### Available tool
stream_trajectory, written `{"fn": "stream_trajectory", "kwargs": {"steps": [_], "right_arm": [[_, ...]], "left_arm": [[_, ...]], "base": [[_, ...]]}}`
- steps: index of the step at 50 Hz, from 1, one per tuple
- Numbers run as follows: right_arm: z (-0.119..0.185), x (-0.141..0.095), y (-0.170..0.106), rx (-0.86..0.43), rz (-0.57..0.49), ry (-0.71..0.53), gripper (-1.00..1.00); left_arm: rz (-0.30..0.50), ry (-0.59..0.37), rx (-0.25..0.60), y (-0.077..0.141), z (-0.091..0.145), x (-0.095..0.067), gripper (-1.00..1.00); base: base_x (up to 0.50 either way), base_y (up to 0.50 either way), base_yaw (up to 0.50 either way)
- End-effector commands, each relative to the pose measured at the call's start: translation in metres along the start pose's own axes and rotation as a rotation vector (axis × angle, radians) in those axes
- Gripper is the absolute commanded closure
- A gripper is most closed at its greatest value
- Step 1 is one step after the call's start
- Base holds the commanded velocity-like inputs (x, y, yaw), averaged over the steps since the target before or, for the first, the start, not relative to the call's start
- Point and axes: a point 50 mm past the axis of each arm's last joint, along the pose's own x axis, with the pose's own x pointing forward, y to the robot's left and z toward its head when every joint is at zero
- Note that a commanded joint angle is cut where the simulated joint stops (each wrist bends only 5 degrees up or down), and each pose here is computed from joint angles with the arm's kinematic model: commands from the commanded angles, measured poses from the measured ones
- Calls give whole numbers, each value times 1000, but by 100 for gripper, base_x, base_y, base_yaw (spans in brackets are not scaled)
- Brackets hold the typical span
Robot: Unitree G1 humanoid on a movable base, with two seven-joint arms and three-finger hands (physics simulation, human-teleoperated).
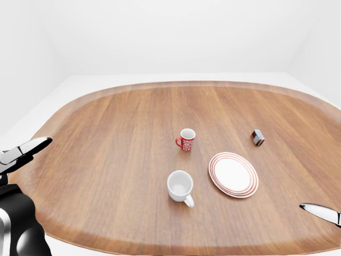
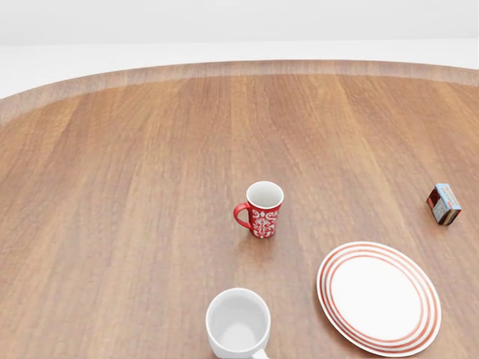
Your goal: Put the white mug on the plate.
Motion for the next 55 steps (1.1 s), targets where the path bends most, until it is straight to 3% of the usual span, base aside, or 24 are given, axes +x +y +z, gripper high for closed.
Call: {"fn": "stream_trajectory", "kwargs": {"steps": [1, 10, 17, 23, 27, 32, 35, 38, 40, 46, 54, 55], "right_arm": [[0, 0, 0, -2, 0, -1, -100], [-2, 6, 12, -25, 31, -13, -100], [6, 25, 38, -46, 128, -135, -100], [42, 52, 76, -13, 288, -467, -100], [79, 57, 114, -102, 470, -777, -100], [76, 78, 158, -352, 672, -826, -100], [74, 89, 180, -556, 782, -823, -100], [64, 104, 202, -819, 916, -741, -100], [56, 111, 211, -938, 860, -686, -100], [38, 152, 231, -1044, 689, -420, -100], [7, 185, 272, -967, 875, -210, -100], [-1, 187, 278, -1010, 911, -182, -100]], "left_arm": [[-2, 0, 1, -1, 0, 0, -100], [-4, -5, 1, -2, 1, 0, -100], [-6, -5, 2, -3, 0, 0, -100], [-7, -9, 0, -3, 1, 0, -100], [-7, -10, -1, -3, 2, 0, -100], [-6, -6, -1, -2, 1, 0, -100], [-5, -5, 0, -2, 0, 0, -100], [-5, -5, 0, -2, 1, 0, -100], [-6, -8, -2, -3, 2, 0, -100], [-8, -5, 3, -3, 0, 0, -100], [-6, -1, 3, -3, -1, 1, -100], [-8, 3, 5, -3, -2, 0, -100]], "base": [[32, 0, 0], [9, 0, 0], [0, 0, 0], [0, 0, 0], [0, 0, 0], [0, 0, 0], [0, 0, 0], [0, 0, 0], [0, 0, 0], [0, 0, 0], [0, 0, 0], [0, 0, 0]]}}
